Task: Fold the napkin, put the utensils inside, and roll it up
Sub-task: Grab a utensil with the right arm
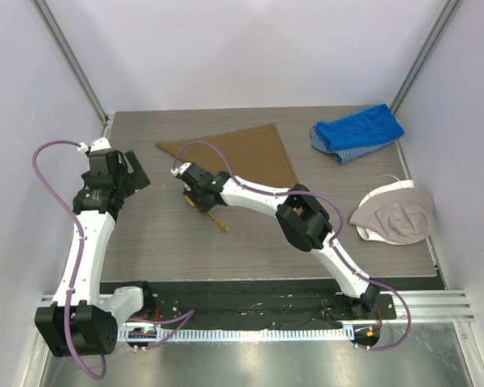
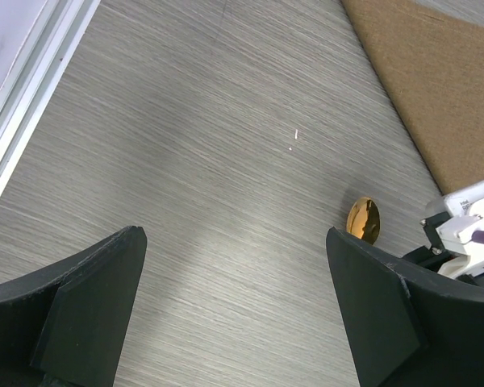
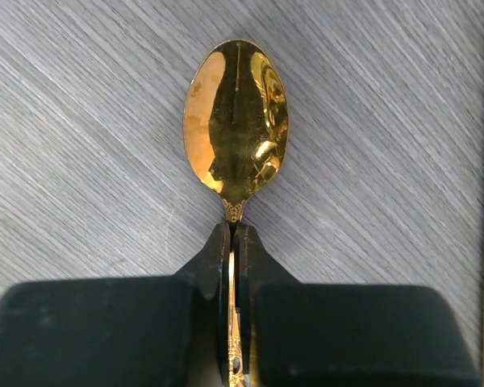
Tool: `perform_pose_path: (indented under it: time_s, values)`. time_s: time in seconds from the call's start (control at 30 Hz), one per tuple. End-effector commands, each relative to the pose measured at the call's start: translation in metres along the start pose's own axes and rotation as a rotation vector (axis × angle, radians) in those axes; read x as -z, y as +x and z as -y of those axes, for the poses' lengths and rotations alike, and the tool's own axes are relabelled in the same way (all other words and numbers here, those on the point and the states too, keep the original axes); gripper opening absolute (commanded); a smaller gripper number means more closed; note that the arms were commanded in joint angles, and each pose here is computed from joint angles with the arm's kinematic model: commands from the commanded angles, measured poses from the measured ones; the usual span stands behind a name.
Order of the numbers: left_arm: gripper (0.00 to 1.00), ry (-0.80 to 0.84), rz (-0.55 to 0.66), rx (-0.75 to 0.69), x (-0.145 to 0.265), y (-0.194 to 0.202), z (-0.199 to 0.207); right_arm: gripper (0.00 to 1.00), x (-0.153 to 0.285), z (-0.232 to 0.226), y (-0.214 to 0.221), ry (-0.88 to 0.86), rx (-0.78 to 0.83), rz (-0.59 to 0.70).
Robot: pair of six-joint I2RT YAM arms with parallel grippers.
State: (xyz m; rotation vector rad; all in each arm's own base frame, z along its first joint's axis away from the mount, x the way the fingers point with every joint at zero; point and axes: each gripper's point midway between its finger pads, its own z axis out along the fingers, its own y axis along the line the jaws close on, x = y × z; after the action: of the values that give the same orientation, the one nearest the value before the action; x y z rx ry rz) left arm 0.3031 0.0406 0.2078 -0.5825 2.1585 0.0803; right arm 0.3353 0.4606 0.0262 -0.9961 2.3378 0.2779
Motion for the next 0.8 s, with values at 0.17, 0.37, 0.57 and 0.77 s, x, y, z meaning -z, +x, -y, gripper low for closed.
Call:
perform_pose_path:
  time_s: [0.17,0.37,0.57,0.77]
  values:
    - [1.0,-0.011,0.025,-0.005,0.004,-0.004,-0.004,0.01,0.008,0.033,0.014,-0.06,0.101,-0.069]
    - [1.0,-0.014,0.023,-0.009,0.003,-0.003,-0.004,0.01,0.054,0.066,-0.043,-0.034,0.145,0.112]
    - [1.0,-0.018,0.02,-0.009,0.001,-0.003,-0.005,0.01,0.07,0.116,-0.081,-0.058,0.129,0.228]
    - [1.0,-0.014,0.014,-0.013,0.0,-0.001,-0.004,0.01,0.049,0.153,-0.088,-0.043,0.165,0.239]
